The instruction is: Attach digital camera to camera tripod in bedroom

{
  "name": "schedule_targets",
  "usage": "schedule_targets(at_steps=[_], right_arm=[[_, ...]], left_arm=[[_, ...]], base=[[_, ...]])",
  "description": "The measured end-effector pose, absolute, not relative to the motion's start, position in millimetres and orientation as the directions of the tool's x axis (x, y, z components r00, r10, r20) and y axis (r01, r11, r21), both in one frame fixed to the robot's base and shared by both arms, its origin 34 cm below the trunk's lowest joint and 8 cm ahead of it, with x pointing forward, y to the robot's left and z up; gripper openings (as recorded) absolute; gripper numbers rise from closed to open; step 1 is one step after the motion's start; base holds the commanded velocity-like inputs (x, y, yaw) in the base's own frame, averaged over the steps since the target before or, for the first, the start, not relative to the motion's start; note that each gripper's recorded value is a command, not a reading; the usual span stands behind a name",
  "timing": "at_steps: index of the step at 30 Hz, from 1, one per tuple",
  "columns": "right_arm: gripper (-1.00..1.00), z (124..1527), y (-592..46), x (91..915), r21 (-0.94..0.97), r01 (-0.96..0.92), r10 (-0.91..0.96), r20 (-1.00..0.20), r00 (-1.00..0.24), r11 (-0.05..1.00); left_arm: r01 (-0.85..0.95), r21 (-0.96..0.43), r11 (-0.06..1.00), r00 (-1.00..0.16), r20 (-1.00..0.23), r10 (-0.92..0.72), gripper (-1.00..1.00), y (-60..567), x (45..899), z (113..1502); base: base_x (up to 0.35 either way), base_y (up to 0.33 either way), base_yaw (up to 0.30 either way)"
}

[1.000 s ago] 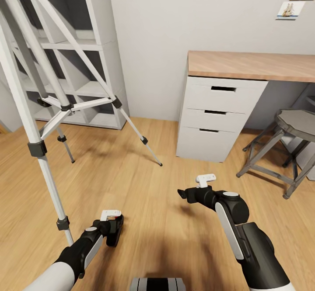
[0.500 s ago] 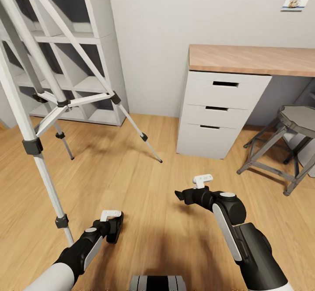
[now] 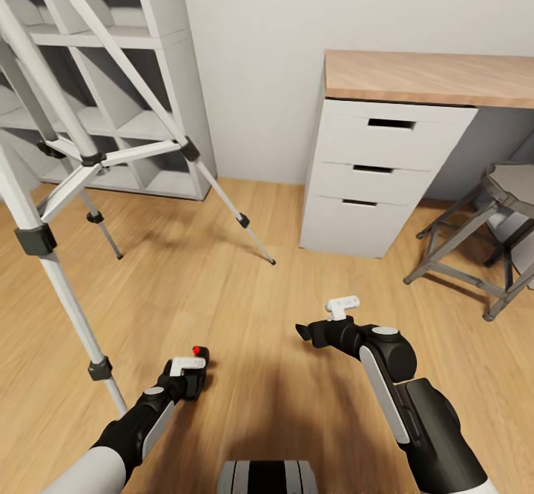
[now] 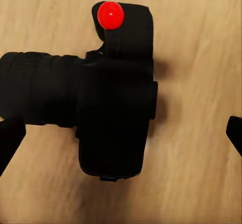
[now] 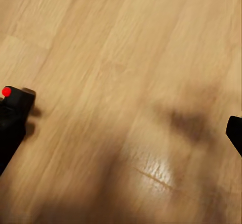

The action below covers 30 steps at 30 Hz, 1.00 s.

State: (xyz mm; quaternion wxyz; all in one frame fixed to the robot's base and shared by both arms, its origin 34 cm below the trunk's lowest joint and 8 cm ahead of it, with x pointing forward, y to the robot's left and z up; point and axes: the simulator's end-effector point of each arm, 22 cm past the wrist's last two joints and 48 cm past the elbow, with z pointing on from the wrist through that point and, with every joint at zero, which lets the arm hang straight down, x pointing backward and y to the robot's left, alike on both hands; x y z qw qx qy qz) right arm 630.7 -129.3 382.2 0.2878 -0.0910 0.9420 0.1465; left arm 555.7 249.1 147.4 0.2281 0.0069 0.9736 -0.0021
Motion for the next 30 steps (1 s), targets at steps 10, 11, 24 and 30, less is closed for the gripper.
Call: schedule_targets(at_steps=[10,11,24,30], right_arm=[[1.00,359,-130,626,0.233,-0.246,-0.087,-0.535,-0.840,0.941],[1.00,357,-130,625,0.234,-0.245,-0.087,-0.532,-0.842,0.941],[1.00,347,-130,623,0.238,-0.241,-0.087,-0.518,-0.851,0.941],[1.00,345,-130,622,0.239,-0.240,-0.086,-0.515,-0.853,0.941]], left_arm=[[0.014,-0.001,1.000,-0.914,-0.407,0.012,1.00,249,540,127],[0.014,-0.001,1.000,-0.915,-0.403,0.012,1.00,249,539,125],[0.015,0.000,1.000,-0.922,-0.388,0.014,1.00,250,532,117],[0.015,0.001,1.000,-0.924,-0.382,0.014,1.00,250,530,115]], base=[[0.000,0.000,0.000],[0.000,0.000,0.000],[0.000,0.000,0.000],[0.000,0.000,0.000]])
